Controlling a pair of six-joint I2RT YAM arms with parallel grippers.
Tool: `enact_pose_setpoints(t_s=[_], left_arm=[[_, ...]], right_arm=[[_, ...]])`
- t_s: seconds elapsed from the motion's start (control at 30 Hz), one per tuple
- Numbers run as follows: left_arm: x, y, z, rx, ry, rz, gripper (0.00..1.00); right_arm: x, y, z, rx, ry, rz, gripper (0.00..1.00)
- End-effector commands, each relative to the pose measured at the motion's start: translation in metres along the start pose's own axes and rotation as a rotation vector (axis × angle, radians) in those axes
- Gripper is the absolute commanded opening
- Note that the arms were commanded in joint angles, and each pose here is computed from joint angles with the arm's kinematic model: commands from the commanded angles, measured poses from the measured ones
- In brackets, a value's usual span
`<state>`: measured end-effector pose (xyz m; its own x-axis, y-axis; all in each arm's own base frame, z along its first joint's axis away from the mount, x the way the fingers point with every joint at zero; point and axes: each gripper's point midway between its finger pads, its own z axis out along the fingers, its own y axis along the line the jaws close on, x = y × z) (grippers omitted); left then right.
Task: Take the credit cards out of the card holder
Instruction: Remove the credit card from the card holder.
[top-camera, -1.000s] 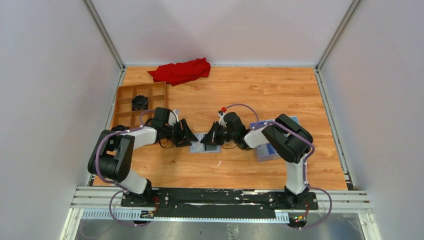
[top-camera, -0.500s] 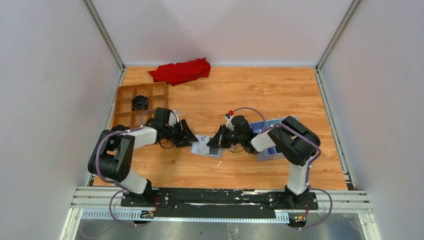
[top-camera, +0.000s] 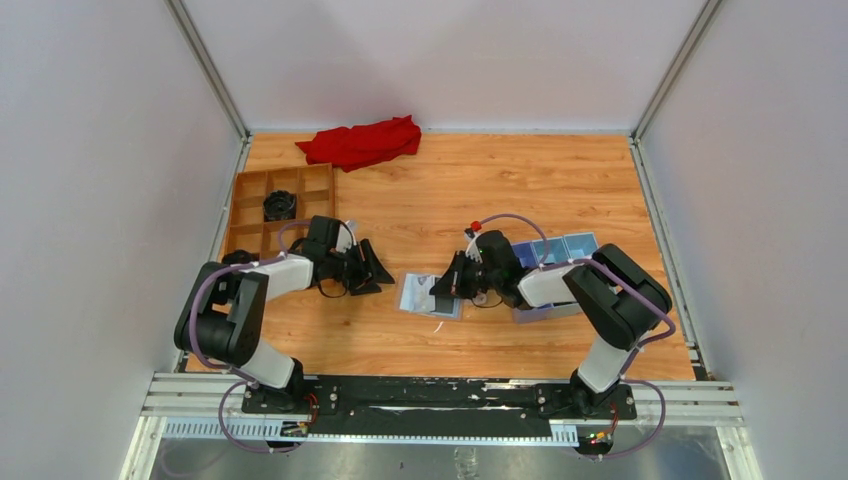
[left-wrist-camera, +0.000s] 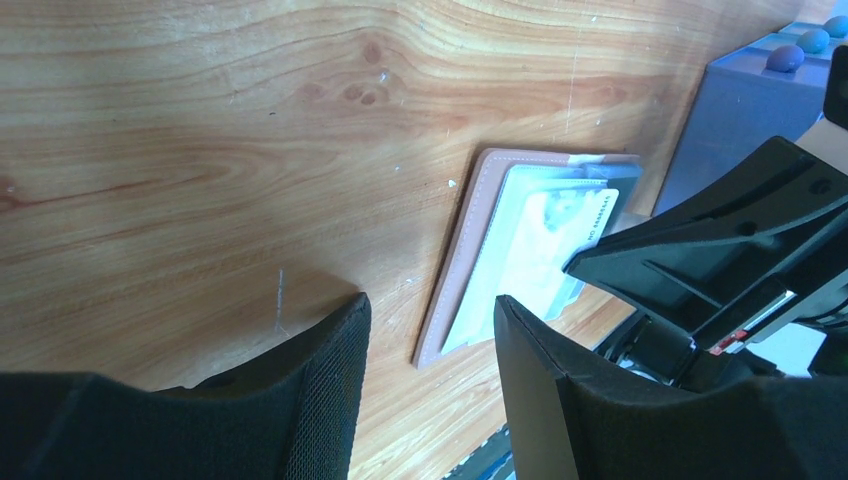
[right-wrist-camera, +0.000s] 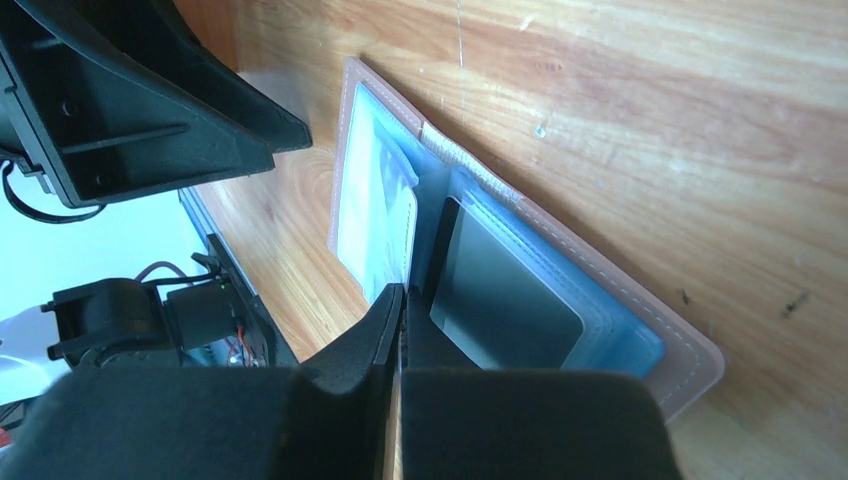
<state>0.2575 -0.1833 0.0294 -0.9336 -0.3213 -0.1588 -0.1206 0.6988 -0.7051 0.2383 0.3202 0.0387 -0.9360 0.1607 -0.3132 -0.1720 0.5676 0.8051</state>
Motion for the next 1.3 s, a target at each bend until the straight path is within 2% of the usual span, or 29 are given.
enact_pose_setpoints(t_s=[0.0,0.13,0.4,0.9,1.27], left_arm=[[0.002,0.001,-0.003,-0.01,-0.009,-0.007,0.54],[0.001,-0.013,-0.005,0.04,-0.012,0.002,0.54],[0.014,-0.067,0.008,0.11,0.03,0.144,0.55],[0.014,-0.072,0.039,0.098,0.05,0.141,0.54],[0.016,-0.053,0.051,0.031,0.055,0.07,0.53]], right_arm=[[0.011,-0.027,-0.01,0.107,0.027,-0.023,0.0],[0.011,-0.029,-0.009,0.108,0.033,-0.025,0.0],[0.009,-0.027,-0.004,0.099,0.04,-0.016,0.0],[0.012,-0.028,-0.007,0.103,0.041,-0.011,0.0],[0.02,-0.03,-0.01,0.099,0.043,0.054,0.0]])
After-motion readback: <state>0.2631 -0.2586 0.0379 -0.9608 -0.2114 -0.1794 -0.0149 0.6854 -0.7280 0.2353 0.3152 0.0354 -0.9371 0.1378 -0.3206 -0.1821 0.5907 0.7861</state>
